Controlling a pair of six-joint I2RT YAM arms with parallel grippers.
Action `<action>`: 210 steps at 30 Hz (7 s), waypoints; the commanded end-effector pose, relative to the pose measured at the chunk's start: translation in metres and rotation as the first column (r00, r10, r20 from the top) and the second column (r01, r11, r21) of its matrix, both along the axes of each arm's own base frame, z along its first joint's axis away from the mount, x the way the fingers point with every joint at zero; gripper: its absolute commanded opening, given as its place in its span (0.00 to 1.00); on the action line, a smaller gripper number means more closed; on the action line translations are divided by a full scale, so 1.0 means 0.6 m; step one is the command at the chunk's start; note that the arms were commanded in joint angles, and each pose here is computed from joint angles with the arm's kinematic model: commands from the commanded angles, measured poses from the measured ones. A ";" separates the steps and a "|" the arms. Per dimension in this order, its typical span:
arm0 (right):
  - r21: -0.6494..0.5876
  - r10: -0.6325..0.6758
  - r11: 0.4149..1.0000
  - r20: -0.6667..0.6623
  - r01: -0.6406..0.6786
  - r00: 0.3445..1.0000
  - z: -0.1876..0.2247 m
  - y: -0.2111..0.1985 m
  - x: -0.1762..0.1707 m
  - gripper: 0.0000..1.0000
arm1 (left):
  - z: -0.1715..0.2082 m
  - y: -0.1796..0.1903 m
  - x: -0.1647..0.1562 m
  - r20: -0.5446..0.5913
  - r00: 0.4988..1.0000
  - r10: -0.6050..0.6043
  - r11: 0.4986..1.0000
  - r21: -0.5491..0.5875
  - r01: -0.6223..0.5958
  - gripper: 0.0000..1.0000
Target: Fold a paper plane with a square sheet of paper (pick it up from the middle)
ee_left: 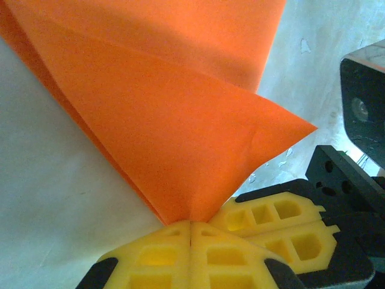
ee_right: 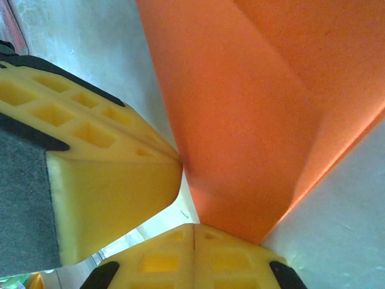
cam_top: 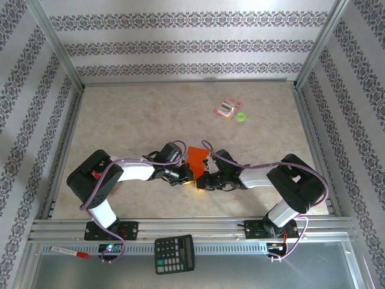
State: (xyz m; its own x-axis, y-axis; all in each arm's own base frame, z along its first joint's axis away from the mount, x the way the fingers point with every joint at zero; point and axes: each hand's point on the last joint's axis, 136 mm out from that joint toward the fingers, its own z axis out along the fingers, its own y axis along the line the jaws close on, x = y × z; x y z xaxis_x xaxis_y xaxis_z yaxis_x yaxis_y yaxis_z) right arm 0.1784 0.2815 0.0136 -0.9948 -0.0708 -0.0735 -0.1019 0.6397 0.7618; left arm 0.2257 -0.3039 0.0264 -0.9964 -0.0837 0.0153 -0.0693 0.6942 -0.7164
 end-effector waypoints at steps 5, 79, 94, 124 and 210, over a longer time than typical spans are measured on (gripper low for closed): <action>-0.204 -0.051 0.979 -0.100 0.030 0.994 -0.084 -0.062 -0.036 0.00 | 0.008 -0.025 0.015 0.014 1.000 -0.011 1.000 -0.029 0.012 0.00; -0.404 -0.166 0.911 -0.181 0.081 0.969 -0.122 -0.108 -0.031 0.00 | -0.041 0.033 0.066 0.005 1.000 0.010 0.997 0.072 -0.010 0.00; -0.439 -0.154 0.897 -0.187 0.058 0.970 -0.122 -0.120 -0.041 0.00 | -0.031 0.066 0.126 0.028 0.998 0.047 0.997 0.052 -0.049 0.00; -0.153 0.115 0.982 0.006 -0.113 0.993 0.020 -0.061 -0.040 0.00 | 0.080 0.151 0.143 0.196 0.964 0.179 0.984 -0.040 -0.175 0.28; -0.316 0.093 0.948 0.360 0.028 0.928 0.077 -0.070 0.100 0.22 | 0.030 0.033 0.099 0.060 0.991 0.118 0.990 -0.085 -0.113 0.00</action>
State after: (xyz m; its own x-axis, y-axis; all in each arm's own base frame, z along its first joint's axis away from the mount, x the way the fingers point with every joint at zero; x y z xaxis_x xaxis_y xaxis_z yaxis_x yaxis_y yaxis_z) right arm 0.2404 0.2342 0.0342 -0.9394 -0.1180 -0.3219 -0.2629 0.8505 0.4556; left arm 0.2862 -0.2813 0.0276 -0.9919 -0.1213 -0.0370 -0.0515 0.6515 -0.7569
